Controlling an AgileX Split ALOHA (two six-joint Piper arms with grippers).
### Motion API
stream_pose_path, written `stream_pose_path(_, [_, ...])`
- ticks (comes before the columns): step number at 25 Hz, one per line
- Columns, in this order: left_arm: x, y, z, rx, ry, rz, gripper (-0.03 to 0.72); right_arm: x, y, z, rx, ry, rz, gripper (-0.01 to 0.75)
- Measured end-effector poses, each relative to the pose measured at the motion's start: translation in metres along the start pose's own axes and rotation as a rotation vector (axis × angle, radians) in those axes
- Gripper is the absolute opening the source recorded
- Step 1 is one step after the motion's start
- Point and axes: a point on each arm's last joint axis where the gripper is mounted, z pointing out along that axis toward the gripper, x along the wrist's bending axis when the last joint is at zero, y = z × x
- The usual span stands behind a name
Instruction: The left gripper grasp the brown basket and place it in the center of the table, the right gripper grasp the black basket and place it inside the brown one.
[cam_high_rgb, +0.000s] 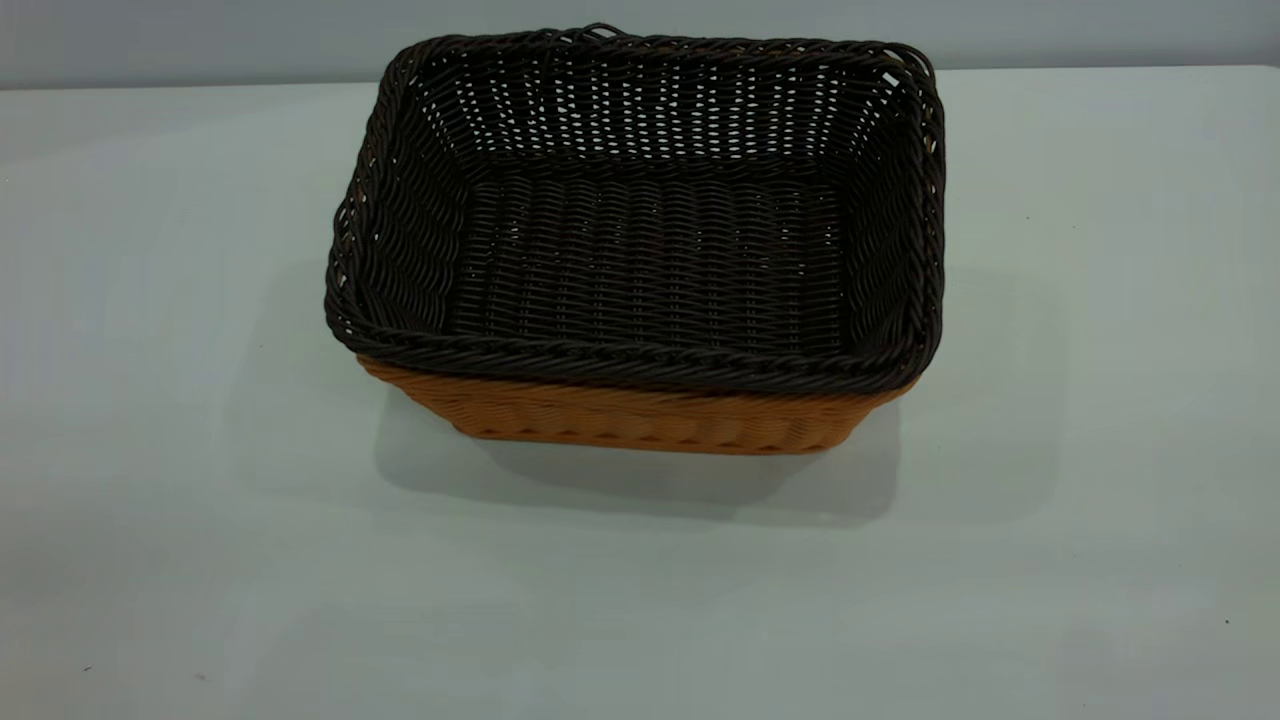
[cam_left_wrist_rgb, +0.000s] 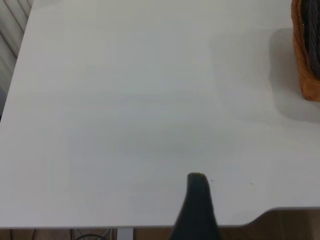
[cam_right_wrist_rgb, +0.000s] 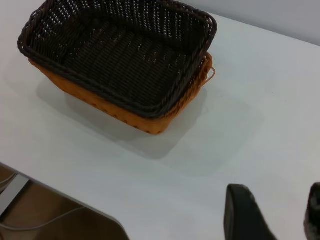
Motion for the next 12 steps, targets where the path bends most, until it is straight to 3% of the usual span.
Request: stream_pose_path(12, [0.0000,0.0000,0.0000,0.000,0.000,0.001,0.550,-0.0036,0.0010,0.0032,0.024,-0.259,0.150,0.238])
